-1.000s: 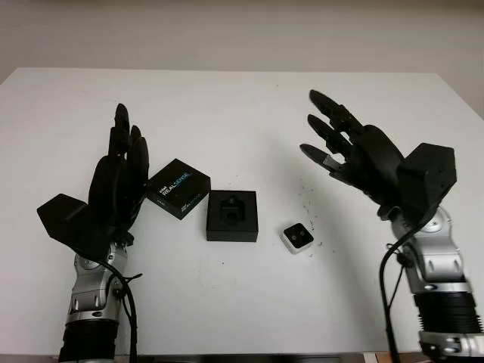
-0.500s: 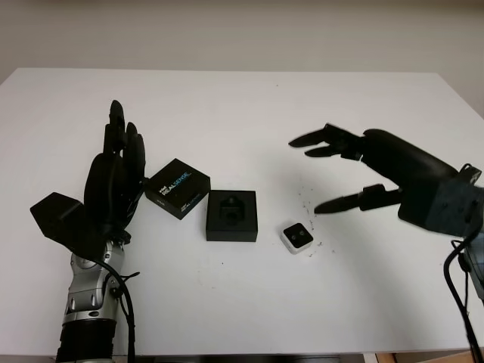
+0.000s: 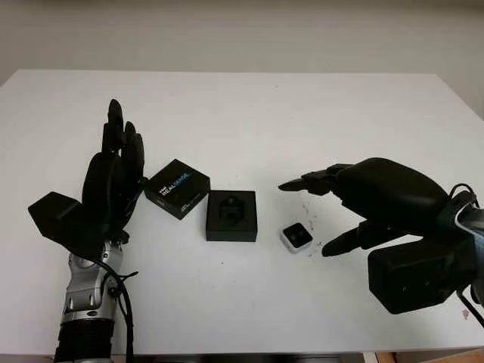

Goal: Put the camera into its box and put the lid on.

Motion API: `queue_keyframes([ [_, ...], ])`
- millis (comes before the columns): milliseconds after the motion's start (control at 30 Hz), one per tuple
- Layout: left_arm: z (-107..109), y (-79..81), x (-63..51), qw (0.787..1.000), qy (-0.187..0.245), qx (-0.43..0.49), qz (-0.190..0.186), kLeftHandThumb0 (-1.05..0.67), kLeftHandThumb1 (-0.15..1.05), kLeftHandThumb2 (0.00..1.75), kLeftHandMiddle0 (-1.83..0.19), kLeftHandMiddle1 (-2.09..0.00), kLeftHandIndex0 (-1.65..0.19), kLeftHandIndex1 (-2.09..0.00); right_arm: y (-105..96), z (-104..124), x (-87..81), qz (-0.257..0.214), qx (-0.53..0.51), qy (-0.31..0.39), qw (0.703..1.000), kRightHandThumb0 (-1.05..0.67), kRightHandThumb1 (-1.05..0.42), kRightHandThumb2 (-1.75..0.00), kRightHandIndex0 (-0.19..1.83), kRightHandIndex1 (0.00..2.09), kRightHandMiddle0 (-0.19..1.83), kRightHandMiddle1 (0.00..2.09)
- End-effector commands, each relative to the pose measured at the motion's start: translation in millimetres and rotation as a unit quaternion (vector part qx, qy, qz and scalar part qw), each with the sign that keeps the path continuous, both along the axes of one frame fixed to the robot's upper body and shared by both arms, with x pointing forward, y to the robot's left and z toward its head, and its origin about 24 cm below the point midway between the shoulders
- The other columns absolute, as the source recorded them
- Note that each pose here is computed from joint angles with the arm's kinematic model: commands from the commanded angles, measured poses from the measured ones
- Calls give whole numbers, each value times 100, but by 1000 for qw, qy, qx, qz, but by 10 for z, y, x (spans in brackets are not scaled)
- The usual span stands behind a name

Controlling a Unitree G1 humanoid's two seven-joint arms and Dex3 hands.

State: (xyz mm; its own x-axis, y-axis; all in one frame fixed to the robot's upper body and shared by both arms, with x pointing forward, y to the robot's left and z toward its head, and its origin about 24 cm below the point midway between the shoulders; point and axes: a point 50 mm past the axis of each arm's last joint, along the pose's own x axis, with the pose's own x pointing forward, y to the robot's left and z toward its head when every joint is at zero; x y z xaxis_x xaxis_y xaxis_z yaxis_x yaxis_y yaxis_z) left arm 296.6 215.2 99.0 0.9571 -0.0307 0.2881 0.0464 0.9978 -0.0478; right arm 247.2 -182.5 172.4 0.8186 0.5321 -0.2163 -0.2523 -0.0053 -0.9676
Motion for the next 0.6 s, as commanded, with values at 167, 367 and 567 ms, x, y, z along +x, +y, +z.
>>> queue_keyframes([
  [167, 25, 5, -24, 1000, -5, 14, -5, -78, 105, 54, 19, 0, 19, 0, 34, -131, 36, 1, 5, -9, 1000, -57, -81, -5, 42, 43, 22, 70],
  [367, 16, 14, -35, 1000, -3, 13, -9, -78, 105, 55, 19, 0, 19, 0, -4, -266, 101, -10, 12, -12, 1000, -57, -81, -6, 19, 95, 21, 74],
  [567, 21, 10, -35, 1000, -4, 13, -9, -77, 105, 55, 19, 0, 19, 0, -30, -323, 142, -11, 23, -15, 1000, -55, -82, -5, 15, 107, 16, 95],
])
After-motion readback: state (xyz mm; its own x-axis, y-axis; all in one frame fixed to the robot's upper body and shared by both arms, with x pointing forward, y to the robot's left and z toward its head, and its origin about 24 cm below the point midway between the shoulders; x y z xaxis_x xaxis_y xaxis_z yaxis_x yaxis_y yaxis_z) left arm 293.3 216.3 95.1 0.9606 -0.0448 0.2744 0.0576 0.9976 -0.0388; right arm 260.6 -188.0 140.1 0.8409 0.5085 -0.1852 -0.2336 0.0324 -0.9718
